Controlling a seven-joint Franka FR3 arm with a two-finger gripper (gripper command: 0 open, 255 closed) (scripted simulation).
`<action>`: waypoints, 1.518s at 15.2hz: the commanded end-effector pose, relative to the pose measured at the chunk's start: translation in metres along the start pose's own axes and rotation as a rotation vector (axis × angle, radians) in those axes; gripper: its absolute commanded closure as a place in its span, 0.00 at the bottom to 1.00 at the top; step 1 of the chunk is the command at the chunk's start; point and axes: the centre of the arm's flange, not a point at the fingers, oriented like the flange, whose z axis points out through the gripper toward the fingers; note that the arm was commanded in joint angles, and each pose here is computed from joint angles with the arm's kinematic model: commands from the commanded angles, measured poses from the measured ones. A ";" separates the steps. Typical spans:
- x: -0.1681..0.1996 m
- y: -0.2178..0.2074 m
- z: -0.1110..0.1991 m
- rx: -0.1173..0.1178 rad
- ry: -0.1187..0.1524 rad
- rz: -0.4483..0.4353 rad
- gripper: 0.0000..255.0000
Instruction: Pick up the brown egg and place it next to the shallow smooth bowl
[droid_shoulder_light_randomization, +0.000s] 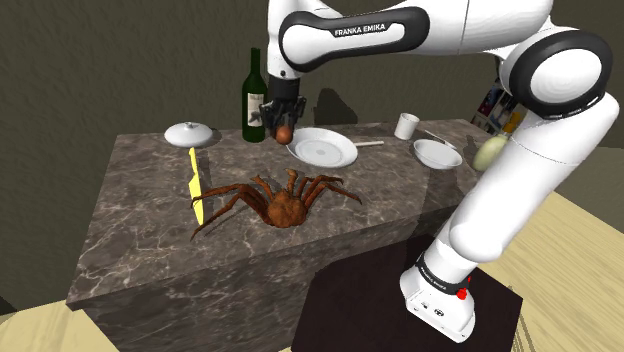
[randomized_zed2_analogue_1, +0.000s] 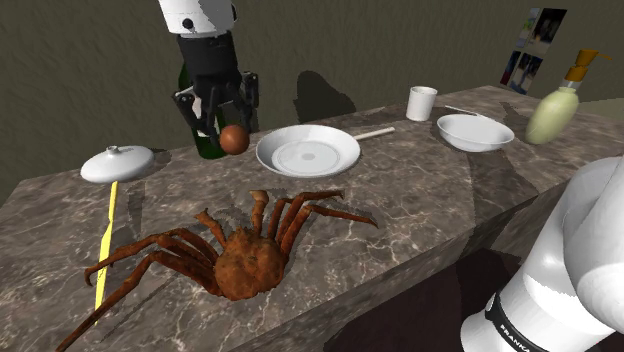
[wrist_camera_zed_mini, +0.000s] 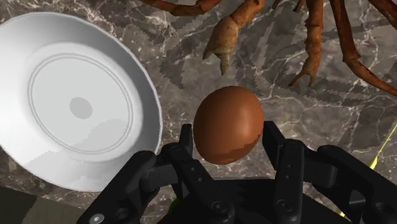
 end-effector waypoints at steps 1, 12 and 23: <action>-0.015 0.022 -0.001 0.000 0.000 0.000 1.00; -0.102 0.138 0.005 0.000 0.000 0.000 1.00; -0.190 0.254 0.011 0.000 0.000 0.000 1.00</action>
